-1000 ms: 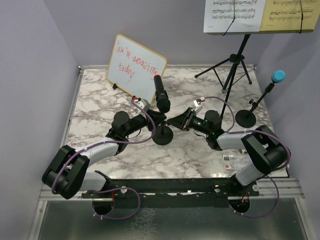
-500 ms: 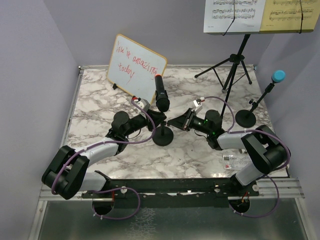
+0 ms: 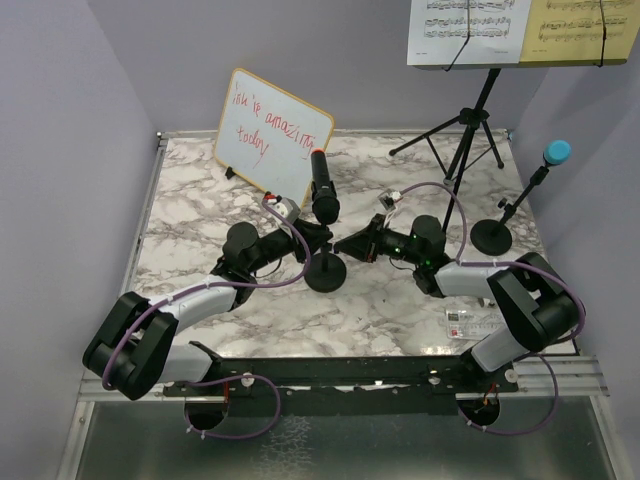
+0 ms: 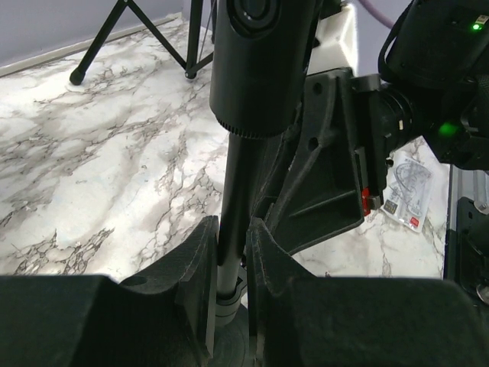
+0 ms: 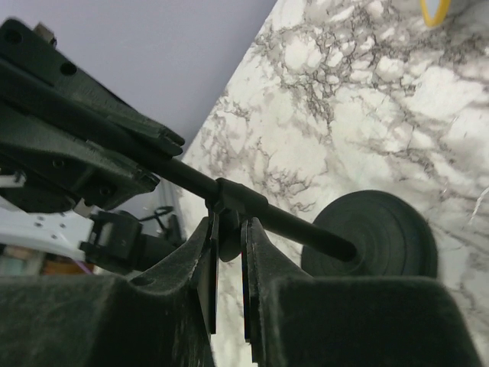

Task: Pack up the instrument practice props
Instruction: Unscrew the knob on the microphone stand.

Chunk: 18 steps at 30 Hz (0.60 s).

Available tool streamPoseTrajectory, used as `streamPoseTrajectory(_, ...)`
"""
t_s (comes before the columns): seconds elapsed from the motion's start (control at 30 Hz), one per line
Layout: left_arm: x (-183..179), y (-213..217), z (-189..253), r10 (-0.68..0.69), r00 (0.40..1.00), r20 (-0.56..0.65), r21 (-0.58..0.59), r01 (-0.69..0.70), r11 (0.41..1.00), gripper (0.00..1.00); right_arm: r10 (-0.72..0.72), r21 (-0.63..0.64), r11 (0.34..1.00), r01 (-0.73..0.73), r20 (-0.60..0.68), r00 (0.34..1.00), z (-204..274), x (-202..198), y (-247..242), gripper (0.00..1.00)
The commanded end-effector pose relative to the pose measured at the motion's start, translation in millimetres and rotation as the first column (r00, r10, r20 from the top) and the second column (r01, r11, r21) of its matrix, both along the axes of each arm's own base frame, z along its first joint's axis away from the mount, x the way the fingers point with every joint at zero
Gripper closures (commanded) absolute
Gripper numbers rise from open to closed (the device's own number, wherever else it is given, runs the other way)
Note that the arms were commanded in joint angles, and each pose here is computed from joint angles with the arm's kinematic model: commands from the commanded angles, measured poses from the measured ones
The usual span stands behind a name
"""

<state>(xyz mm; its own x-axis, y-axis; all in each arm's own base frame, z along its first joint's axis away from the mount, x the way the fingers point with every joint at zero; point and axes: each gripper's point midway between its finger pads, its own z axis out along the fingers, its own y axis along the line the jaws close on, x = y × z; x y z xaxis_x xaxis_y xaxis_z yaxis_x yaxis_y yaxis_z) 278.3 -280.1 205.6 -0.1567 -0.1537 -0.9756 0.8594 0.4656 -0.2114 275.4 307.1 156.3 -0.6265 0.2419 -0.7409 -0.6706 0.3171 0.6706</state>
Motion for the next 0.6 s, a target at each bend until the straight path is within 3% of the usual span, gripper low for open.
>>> streamPoseTrajectory(0.0, -6, -4, 4, -0.037, 0.999, -0.028, -0.013, 0.036, 0.999, 1.0, 0.09, -0.175, 0.984, -0.032, 0.335, 0.938, -7, 1, -3, 0.99)
streamPoseTrajectory(0.17, -7, -4, 4, -0.037, 0.999, -0.027, -0.013, 0.037, 0.999, 1.0, 0.257, -0.364, 0.931, -0.043, 0.565, 0.784, -14, -6, -2, 0.99)
streamPoseTrajectory(0.4, -6, -5, 4, -0.039, 0.999, -0.033, -0.016, 0.039, 0.999, 1.0, 0.442, -0.553, 0.833, 0.017, 0.684, 0.58, -28, -8, -3, 0.99)
streamPoseTrajectory(0.57, -7, -5, 5, -0.04, 0.999, -0.031, -0.016, 0.04, 0.999, 1.0, 0.576, -0.642, 0.757, 0.12, 0.743, 0.342, -35, -14, -2, 0.99)
